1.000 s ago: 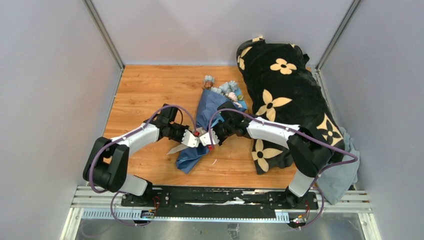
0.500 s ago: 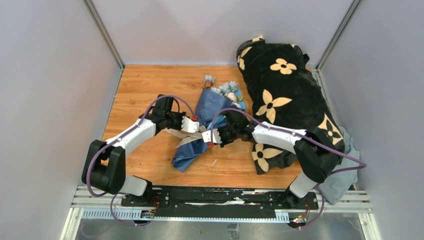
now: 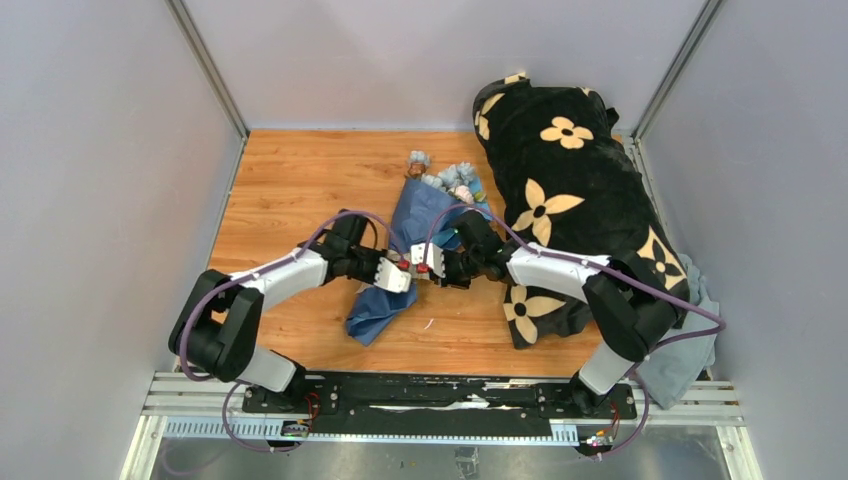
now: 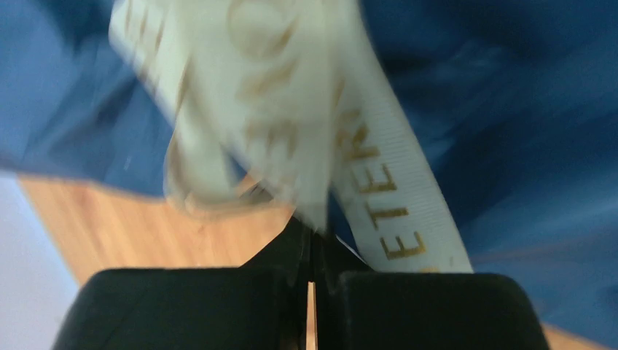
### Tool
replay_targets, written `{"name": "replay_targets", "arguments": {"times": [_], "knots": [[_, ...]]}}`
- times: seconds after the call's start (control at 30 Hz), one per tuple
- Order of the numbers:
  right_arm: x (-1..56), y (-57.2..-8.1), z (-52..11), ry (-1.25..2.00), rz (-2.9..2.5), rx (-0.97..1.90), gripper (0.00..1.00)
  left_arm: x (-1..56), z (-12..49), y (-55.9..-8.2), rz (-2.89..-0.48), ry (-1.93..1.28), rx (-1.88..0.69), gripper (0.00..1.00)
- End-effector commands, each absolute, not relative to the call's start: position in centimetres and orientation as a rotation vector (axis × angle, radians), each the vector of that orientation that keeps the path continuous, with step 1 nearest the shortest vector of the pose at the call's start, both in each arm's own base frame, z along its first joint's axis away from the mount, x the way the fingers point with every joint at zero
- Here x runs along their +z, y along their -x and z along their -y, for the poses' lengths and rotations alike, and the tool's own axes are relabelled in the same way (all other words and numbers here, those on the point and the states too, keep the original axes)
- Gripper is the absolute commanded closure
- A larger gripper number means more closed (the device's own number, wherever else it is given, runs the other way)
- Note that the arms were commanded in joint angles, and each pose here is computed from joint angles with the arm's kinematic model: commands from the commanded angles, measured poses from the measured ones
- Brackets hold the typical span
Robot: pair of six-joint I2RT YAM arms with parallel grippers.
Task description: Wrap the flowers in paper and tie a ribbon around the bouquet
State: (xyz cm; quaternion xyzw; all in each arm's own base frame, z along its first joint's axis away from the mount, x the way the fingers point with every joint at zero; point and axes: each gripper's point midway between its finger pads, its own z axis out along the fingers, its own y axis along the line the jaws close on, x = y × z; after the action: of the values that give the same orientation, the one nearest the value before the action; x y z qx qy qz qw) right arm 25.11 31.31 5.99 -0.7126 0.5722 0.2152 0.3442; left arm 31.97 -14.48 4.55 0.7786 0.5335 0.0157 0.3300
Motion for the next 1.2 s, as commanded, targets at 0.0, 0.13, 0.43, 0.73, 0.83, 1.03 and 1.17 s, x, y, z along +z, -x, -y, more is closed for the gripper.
{"name": "replay_targets", "arguments": {"times": [0.0,0.13,0.43,0.73,0.83,1.03,1.17], "knots": [[6.1,-25.6,-30.4,1.69,-1.618,0.682,1.0,3.5,19.0,-26.5,-1.462,-2.06,-0.18,1.0],[7.3,-26.1,-28.9,1.588,-1.671,0.736,1.0,5.6,23.6,-23.1,-1.588,-1.951,-0.388,1.0],[6.7,-21.4,-26.2,1.413,-1.999,0.949,1.0,7.9,19.6,-28.2,-1.766,-1.723,-0.221,1.0],[3.7,-21.4,-24.4,1.219,-2.29,1.002,1.0,4.9,15.1,-32.1,-1.764,-1.715,0.034,1.0],[3.5,-21.4,-23.9,1.186,-2.346,1.017,1.0,4.4,13.6,-32.8,-1.77,-1.693,0.082,1.0],[3.0,-21.9,-23.7,1.161,-2.398,1.001,1.0,2.3,11.8,-32.0,-1.769,-1.78,0.122,1.0],[2.7,-22.2,-23.4,1.143,-2.43,0.996,1.0,1.4,10.1,-32.1,-1.744,-1.834,0.186,1.0]]}}
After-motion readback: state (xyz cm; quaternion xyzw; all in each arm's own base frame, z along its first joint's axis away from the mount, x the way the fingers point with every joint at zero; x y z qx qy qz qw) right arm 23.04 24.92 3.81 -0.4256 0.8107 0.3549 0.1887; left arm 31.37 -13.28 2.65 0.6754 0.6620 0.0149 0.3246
